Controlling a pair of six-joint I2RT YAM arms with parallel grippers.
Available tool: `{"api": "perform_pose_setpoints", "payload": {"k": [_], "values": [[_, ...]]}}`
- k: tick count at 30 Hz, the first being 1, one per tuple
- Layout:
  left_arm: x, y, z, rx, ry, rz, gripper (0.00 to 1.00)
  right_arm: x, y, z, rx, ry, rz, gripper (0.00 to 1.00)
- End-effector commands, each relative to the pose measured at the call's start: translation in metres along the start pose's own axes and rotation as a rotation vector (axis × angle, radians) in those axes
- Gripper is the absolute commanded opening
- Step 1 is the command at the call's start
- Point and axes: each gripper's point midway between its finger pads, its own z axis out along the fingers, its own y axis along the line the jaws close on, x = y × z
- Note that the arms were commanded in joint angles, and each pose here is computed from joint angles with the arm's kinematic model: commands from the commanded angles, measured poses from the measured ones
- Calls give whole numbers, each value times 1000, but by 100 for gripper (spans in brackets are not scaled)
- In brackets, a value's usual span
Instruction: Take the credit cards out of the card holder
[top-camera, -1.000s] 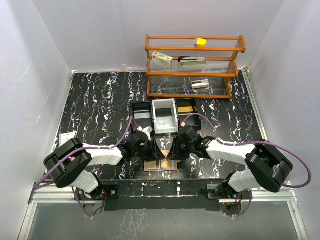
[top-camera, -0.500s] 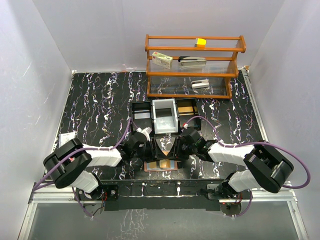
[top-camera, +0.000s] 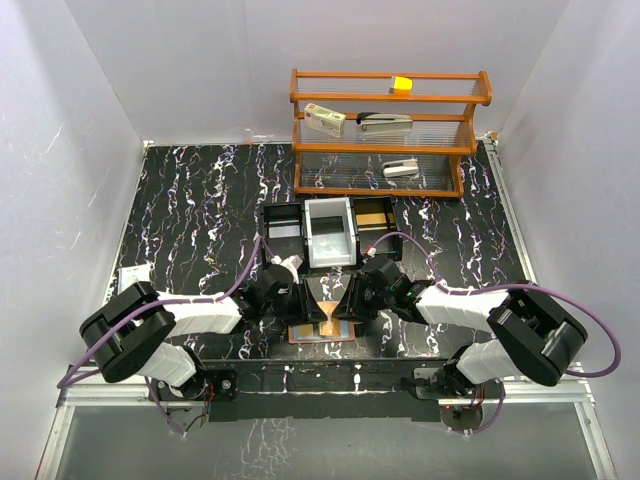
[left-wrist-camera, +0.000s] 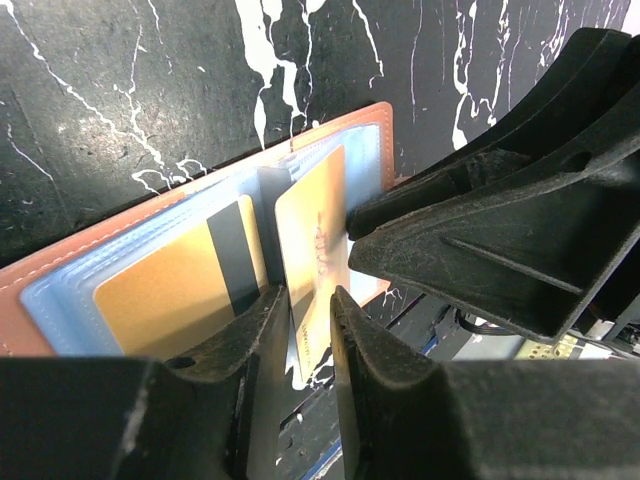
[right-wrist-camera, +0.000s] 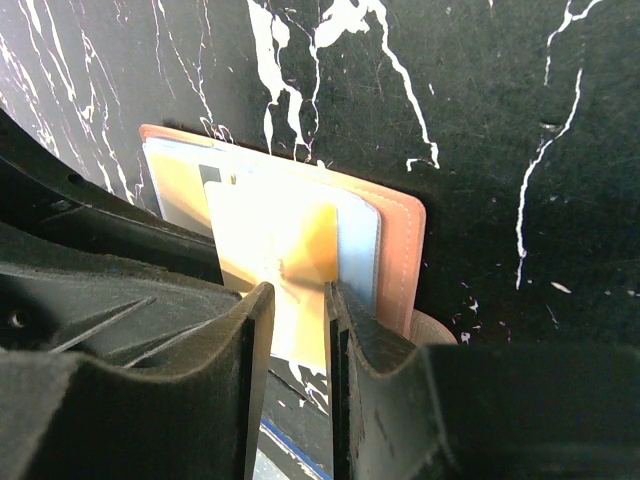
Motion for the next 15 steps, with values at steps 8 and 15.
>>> {"api": "perform_pose_setpoints", "payload": {"k": [8,15], "values": [[-6,0,-6,-48,-16,27,7,11,-54,-2,224,16,5,26],[-12,-2,-16,-69,-39,60,0,3,-49,-8,229,-11,-14,26]]}}
